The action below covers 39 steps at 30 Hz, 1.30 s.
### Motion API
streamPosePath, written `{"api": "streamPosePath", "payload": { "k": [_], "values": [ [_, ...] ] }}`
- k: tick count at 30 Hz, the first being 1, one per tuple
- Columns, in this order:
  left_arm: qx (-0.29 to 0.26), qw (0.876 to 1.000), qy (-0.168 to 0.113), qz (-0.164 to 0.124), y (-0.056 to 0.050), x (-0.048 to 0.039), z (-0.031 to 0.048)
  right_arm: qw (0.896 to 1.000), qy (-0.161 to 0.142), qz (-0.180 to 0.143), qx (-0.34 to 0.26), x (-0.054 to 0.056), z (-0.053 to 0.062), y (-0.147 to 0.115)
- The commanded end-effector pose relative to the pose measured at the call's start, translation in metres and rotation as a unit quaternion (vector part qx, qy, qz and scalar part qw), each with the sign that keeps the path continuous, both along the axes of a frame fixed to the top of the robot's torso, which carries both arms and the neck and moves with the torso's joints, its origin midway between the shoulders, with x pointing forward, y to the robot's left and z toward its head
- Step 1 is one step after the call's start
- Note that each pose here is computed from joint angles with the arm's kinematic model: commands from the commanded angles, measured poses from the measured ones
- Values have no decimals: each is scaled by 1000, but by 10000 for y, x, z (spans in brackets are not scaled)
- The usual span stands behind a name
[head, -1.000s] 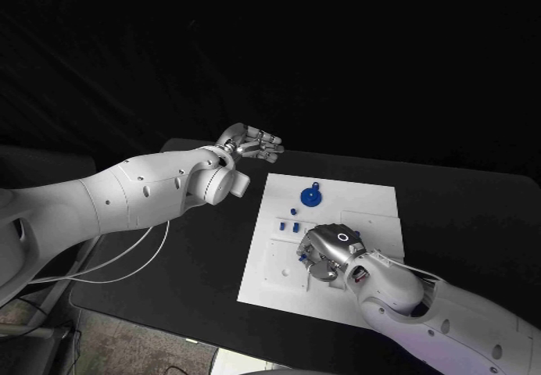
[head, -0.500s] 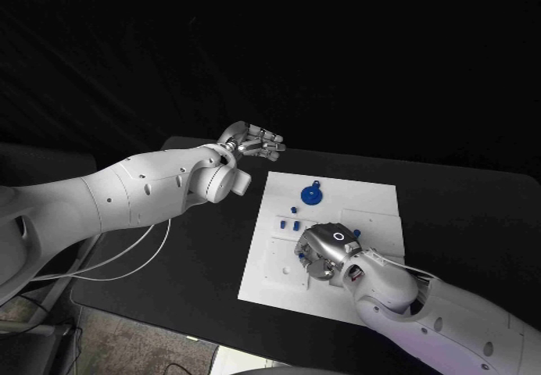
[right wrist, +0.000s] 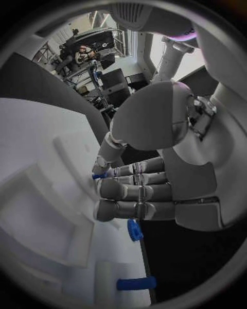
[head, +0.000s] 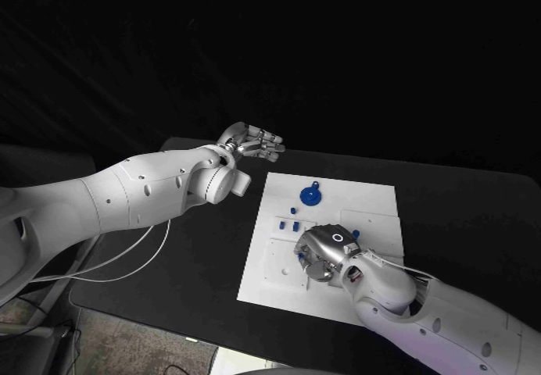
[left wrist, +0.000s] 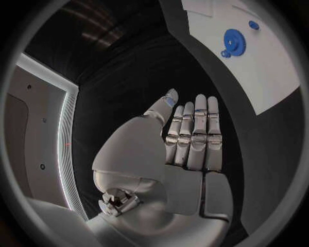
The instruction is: Assemble the parts on the task board
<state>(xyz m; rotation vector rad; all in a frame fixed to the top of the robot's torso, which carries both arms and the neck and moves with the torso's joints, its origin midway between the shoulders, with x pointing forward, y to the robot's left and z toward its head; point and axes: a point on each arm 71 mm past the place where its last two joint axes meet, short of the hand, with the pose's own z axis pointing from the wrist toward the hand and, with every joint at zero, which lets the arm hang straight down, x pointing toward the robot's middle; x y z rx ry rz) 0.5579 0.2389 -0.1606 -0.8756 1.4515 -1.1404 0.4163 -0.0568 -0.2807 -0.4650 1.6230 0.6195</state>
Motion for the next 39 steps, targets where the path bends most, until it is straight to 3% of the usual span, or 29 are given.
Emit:
{"api": "streamPosePath", "payload": {
  "k": [1,12,19,31,39],
  "values": [
    [-1,1000,-3,-5,-14,-1,13,1000,12,-13,-5,-1,-36,-33],
    [0,1000,-1,-5,13,-2,11,998,-2,-38,44,-54,94,-98],
    [1,1000,0,-2,46,-2,9,996,-8,-50,72,-51,266,-233],
    [8,1000,-9,-11,75,-10,20,992,2,-97,78,229,617,-803],
    [9,1000,-11,-12,81,-7,20,993,9,-111,45,311,644,-987]
  ]
}}
